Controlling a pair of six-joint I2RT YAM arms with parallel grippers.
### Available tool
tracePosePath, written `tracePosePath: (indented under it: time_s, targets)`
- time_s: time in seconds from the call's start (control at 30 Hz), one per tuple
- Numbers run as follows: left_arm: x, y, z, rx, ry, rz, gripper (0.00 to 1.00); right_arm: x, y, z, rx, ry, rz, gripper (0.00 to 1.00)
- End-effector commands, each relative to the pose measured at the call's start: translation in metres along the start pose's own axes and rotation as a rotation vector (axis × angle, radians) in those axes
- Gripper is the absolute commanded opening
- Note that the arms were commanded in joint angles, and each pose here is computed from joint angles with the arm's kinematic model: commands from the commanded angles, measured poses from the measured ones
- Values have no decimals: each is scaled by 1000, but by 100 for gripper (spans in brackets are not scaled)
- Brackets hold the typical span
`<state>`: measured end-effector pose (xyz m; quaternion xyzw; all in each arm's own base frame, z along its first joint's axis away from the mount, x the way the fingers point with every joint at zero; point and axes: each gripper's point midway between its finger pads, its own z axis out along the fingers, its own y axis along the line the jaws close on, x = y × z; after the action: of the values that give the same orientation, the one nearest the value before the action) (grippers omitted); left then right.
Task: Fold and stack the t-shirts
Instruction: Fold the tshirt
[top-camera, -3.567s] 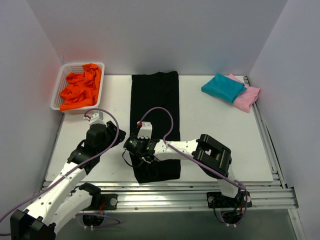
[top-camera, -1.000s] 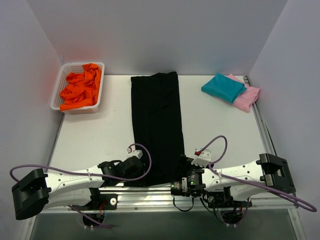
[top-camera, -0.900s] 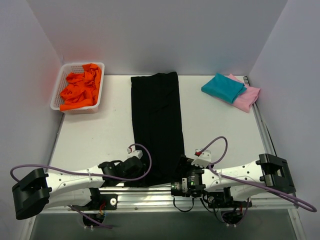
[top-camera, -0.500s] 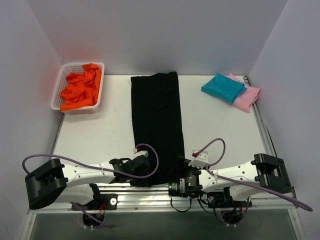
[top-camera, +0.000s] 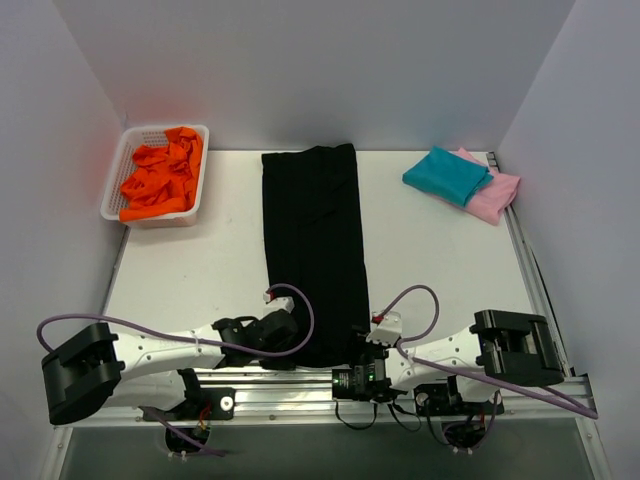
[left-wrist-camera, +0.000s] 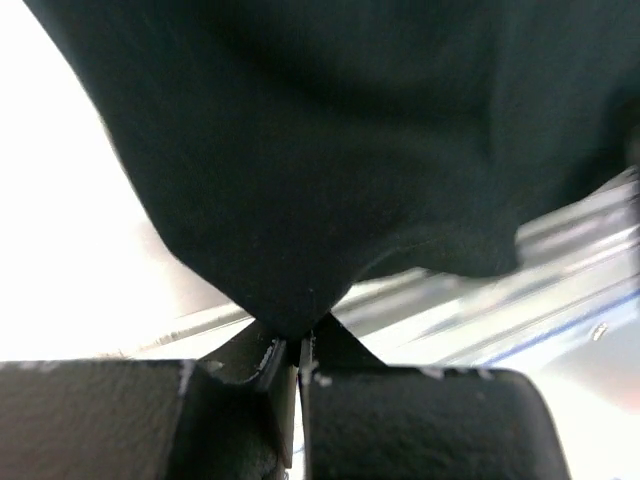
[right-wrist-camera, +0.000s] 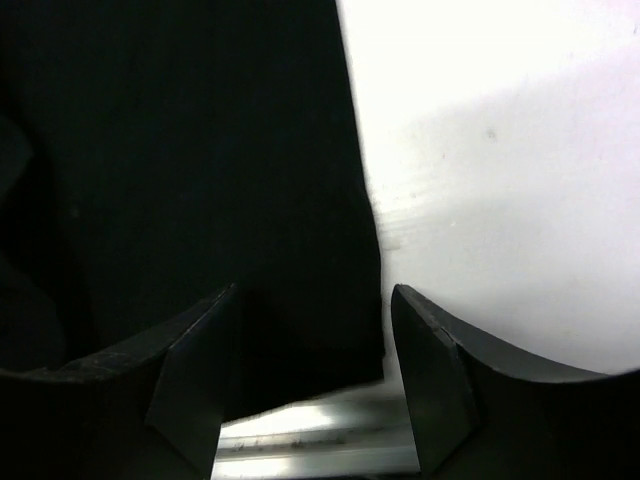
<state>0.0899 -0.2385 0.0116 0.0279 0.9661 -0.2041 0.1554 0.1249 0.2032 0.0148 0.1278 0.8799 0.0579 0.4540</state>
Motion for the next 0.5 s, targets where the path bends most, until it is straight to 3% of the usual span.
tracePosePath:
  time_s: [0.0, 0.07, 0.17, 0.2, 0.23, 0.27, 0.3, 0.47]
  targets:
    - [-65, 4, -6, -36, -318, -55, 5, 18, -4, 6, -6, 30, -4, 57]
    - [-64, 7, -7, -36, -322, -58, 5, 24, -4, 9, 1, 35, -11, 54]
    - [-62, 11, -7, -45, -319, -65, 5, 30, -1, 9, 8, 42, -18, 39]
    - [-61, 12, -7, -49, -317, -66, 5, 32, -3, 10, 19, 42, -27, 26]
    - [-61, 14, -7, -55, -317, -67, 5, 32, -4, 10, 26, 43, -32, 20]
    - [-61, 14, -8, -53, -320, -68, 4, 33, -5, 10, 29, 42, -31, 4]
    - [-60, 16, -9, -58, -319, -67, 4, 34, -6, 9, 32, 43, -29, 0]
    - [-62, 18, -19, -50, -332, -72, 2, 29, -10, -3, 44, 30, -39, 0]
